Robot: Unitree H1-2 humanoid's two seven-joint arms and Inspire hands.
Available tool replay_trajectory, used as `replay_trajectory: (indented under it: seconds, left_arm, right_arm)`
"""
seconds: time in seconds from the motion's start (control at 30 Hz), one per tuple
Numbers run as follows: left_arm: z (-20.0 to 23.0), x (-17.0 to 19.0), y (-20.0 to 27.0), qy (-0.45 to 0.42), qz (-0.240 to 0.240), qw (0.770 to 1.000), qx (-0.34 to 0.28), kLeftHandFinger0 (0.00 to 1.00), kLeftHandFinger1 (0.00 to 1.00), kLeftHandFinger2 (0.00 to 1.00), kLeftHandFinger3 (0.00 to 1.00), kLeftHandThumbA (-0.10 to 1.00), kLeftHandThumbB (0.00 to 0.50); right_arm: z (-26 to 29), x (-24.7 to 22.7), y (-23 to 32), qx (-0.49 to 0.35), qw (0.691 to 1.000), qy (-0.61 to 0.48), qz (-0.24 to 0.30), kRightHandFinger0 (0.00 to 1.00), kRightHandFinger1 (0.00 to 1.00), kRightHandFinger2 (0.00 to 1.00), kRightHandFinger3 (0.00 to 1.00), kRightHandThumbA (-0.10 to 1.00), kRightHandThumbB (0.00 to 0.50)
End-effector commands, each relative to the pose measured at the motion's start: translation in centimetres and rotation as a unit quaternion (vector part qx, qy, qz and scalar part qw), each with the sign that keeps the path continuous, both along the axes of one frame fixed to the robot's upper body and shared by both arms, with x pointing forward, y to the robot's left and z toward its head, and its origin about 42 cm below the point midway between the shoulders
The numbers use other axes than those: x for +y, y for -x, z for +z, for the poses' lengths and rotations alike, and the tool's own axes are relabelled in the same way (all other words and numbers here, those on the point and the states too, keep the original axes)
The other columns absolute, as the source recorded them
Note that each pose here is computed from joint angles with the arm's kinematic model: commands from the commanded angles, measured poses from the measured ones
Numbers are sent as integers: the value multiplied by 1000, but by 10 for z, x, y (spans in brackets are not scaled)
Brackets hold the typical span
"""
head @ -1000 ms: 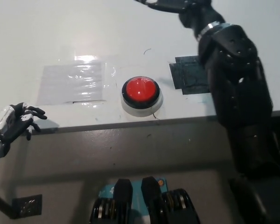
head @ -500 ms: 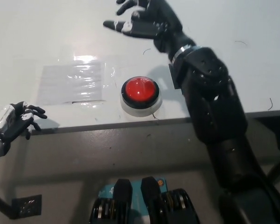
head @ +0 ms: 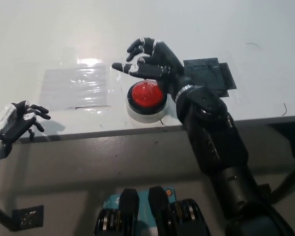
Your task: The robot uses its right hand to make a fist and press the red button kept in the middle of the desk
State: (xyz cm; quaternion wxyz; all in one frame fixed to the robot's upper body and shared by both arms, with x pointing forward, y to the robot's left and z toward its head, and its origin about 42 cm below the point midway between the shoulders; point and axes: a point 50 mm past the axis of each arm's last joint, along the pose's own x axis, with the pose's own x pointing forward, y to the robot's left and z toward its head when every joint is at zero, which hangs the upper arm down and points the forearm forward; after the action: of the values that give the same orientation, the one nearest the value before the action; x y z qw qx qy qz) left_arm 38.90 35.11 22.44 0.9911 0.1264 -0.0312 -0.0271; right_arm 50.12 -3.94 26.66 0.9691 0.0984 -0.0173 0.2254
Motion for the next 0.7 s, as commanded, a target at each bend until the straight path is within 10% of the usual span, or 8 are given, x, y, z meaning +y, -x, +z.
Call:
replay_trajectory:
  seconds: [0.0, 0.67]
  left_arm:
    - [26, 4, -10, -13, -5, 999, -34, 158, 302, 431, 566, 469, 0]
    - [38, 6, -14, -27, -3, 999, -35, 219, 337, 474, 616, 480, 0]
  right_arm:
    - [8, 5, 0, -43, 999, -25, 3, 0, 0, 300, 332, 1000, 259]
    - [-66, -18, 12, 103, 994, 8, -30, 0, 0, 251, 332, 1000, 225]
